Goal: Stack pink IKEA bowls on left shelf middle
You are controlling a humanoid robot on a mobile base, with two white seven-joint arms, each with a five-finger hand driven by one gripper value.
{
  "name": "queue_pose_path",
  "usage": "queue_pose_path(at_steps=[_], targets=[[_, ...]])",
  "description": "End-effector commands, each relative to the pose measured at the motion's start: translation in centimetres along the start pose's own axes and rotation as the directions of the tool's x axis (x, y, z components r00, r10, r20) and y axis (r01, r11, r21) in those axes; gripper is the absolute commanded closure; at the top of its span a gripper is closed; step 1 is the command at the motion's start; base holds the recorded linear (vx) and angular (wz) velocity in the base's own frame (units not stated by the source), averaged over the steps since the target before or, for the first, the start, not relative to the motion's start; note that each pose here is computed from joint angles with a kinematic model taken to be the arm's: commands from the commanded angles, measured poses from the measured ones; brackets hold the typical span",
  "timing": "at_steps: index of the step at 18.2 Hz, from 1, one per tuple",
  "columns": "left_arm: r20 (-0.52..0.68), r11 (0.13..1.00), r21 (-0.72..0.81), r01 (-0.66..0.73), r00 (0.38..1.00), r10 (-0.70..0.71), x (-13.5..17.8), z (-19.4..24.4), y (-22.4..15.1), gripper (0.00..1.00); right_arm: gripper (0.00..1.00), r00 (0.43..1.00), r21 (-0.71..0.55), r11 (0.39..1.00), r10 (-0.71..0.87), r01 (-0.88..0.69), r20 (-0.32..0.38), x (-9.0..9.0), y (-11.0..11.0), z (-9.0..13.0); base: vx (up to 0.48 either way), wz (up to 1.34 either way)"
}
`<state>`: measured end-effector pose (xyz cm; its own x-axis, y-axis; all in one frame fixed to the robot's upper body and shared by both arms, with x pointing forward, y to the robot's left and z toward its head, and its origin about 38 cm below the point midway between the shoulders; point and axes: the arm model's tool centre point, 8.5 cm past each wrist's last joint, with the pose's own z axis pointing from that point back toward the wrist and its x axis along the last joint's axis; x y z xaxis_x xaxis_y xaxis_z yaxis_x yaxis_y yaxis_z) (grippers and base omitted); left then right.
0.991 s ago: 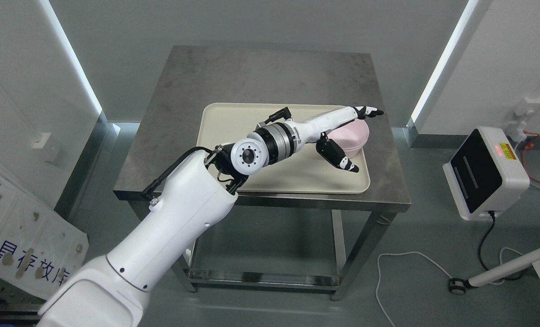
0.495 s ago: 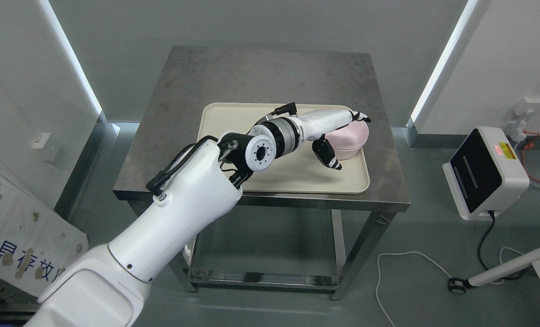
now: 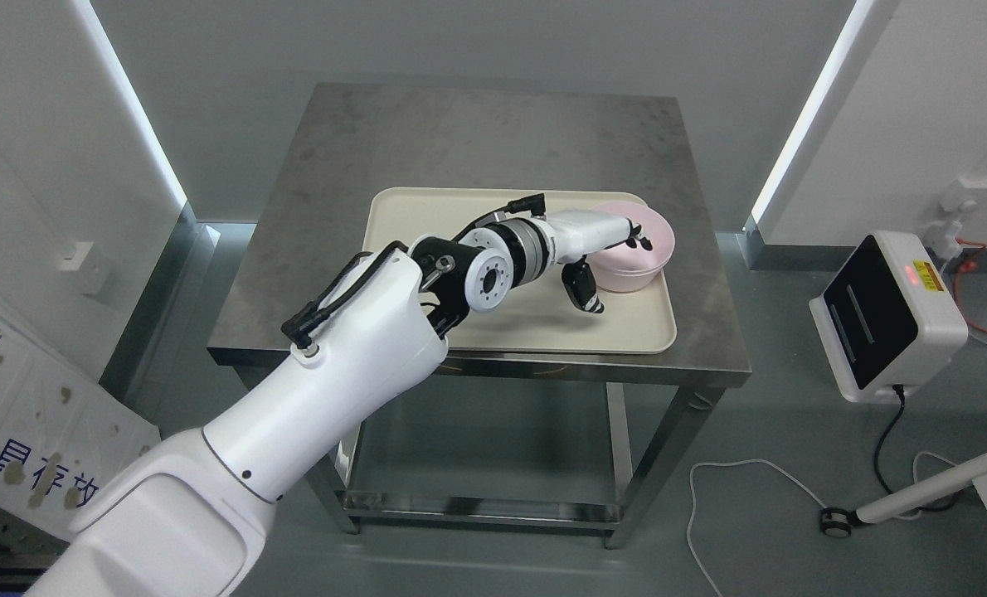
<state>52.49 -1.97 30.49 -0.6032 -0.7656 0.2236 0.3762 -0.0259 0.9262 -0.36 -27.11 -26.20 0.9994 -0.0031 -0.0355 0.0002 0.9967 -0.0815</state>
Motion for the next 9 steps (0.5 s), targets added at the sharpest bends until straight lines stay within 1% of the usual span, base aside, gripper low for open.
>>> queue_pose_path(at_steps=[1, 3, 5, 9], targets=[[-0.103, 0.995, -0.080, 0.054, 0.993, -0.062, -3.02, -1.10, -2.68, 0.27, 0.00, 0.999, -0.017, 1.000, -0.011, 0.011, 0.033, 1.07, -1.14, 0.00, 0.000, 0.00], [-0.131, 0.995, -0.065, 0.074, 0.988, -0.082, -3.69, -1.17, -2.55, 0.27, 0.00, 0.999, -0.017, 1.000, -0.011, 0.011, 0.033, 1.07, -1.14, 0.00, 0.000, 0.00], [-0.142, 0.996, -0.045, 0.079, 0.986, -0.085, -3.97, -1.17, -2.06, 0.31, 0.00, 0.999, -0.017, 1.000, -0.011, 0.011, 0.033, 1.07, -1.14, 0.00, 0.000, 0.00], [-0.123, 0.996, -0.026, 0.085, 0.989, -0.088, -3.48, -1.12, -1.72, 0.48, 0.00, 0.999, -0.017, 1.000, -0.011, 0.011, 0.031, 0.98, -1.14, -0.01, 0.000, 0.00]])
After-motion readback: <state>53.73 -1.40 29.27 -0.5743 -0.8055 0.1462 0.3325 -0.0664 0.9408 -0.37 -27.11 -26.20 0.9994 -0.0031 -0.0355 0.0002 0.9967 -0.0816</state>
